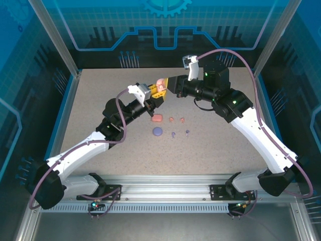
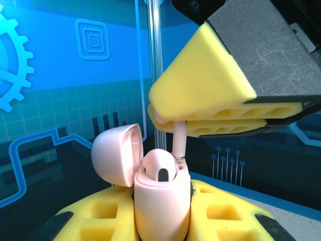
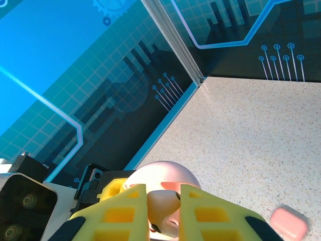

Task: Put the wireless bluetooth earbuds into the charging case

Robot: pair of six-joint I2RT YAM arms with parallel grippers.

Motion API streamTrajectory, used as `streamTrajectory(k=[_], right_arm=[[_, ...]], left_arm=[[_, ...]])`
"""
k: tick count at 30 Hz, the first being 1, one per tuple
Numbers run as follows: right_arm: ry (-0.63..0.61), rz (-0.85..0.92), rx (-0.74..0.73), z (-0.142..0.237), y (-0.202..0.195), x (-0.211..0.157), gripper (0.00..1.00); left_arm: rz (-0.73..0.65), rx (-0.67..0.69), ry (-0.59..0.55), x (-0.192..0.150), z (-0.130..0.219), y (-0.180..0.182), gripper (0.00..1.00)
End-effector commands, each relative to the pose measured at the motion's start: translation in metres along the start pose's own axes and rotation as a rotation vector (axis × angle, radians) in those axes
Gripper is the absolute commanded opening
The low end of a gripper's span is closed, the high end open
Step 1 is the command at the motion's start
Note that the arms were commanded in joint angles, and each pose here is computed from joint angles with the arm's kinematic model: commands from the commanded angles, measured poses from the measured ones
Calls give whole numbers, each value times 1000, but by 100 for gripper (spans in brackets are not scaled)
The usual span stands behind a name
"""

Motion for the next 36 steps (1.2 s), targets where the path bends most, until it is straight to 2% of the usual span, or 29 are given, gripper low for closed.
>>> streamTrajectory(k=[1, 23, 36], right_arm=[[7, 11, 24, 2, 9, -5, 16], [35, 30, -38, -17, -7, -15, 15], [77, 38, -11, -3, -4, -34, 17]], left_arm=[[-8, -26, -89, 27, -3, -6, 0], [1, -36, -88, 28, -2, -9, 0], [-3, -19, -94, 30, -3, -6, 0]])
Point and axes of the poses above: each hand's point on the last joint's axis, 136 mm out from that joint toward the fingers, its own z axis back along the fingers, its own y axis along the line the jaws close on, x = y × z, the point moved 4 cm from there along z, back along the fingers, and after that the axes turned 2 degrees about z, right-handed, at the moved point
